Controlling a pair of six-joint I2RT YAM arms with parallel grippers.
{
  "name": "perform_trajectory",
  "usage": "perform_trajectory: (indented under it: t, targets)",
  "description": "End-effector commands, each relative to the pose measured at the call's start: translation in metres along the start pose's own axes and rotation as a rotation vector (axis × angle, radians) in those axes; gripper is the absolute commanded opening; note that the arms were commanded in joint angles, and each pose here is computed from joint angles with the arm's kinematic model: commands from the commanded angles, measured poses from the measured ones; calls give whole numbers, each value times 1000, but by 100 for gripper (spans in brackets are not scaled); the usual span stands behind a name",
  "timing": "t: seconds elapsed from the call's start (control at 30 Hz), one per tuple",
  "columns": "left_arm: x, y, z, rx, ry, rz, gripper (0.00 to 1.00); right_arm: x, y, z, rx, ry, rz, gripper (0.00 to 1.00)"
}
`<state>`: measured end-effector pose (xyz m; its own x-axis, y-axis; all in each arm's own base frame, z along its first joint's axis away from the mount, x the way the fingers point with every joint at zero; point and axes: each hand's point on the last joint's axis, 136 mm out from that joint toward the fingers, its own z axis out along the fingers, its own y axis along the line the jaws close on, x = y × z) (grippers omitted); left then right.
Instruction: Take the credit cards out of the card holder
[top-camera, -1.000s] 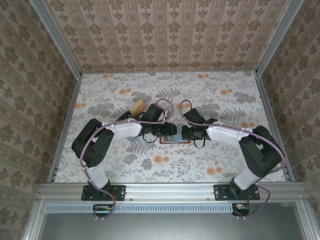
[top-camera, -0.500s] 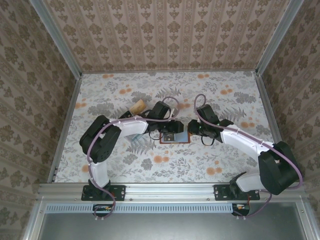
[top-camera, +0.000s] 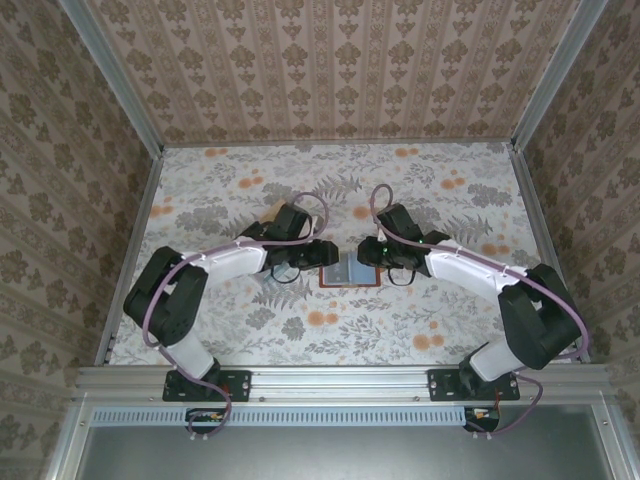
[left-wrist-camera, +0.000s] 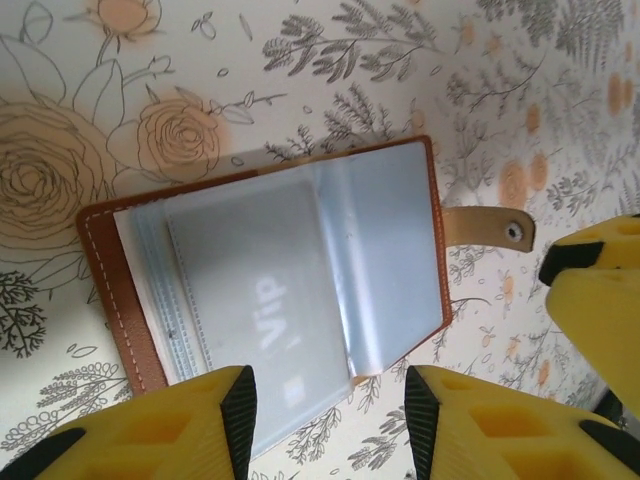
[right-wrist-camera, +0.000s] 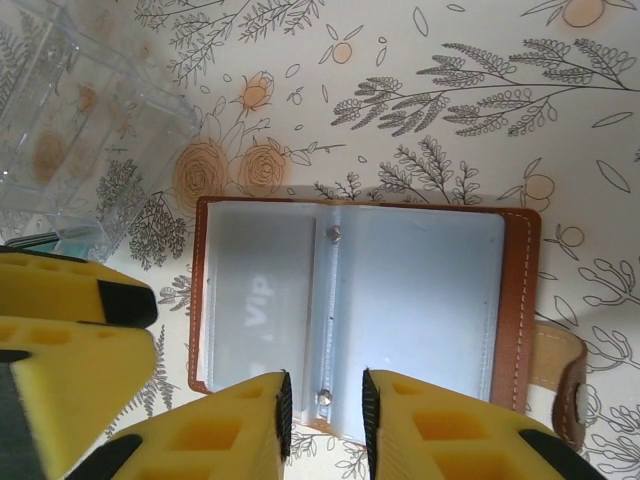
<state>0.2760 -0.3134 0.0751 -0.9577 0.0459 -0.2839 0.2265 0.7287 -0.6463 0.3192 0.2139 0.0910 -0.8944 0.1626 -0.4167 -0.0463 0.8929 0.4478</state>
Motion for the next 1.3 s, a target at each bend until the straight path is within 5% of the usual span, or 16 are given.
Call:
perform_trajectory:
  t: [0.0,0.63,1.27]
  targets:
    - [2,8,9,-35,14,-5,46,-6,1,0,23,-3,-5,29]
    - [11,0,36,-9,97,7,47,47,-69,33,246,136,-24,24]
    - [12,-11,35,-3,100,34,52,55,-69,39,227,160,-6,24]
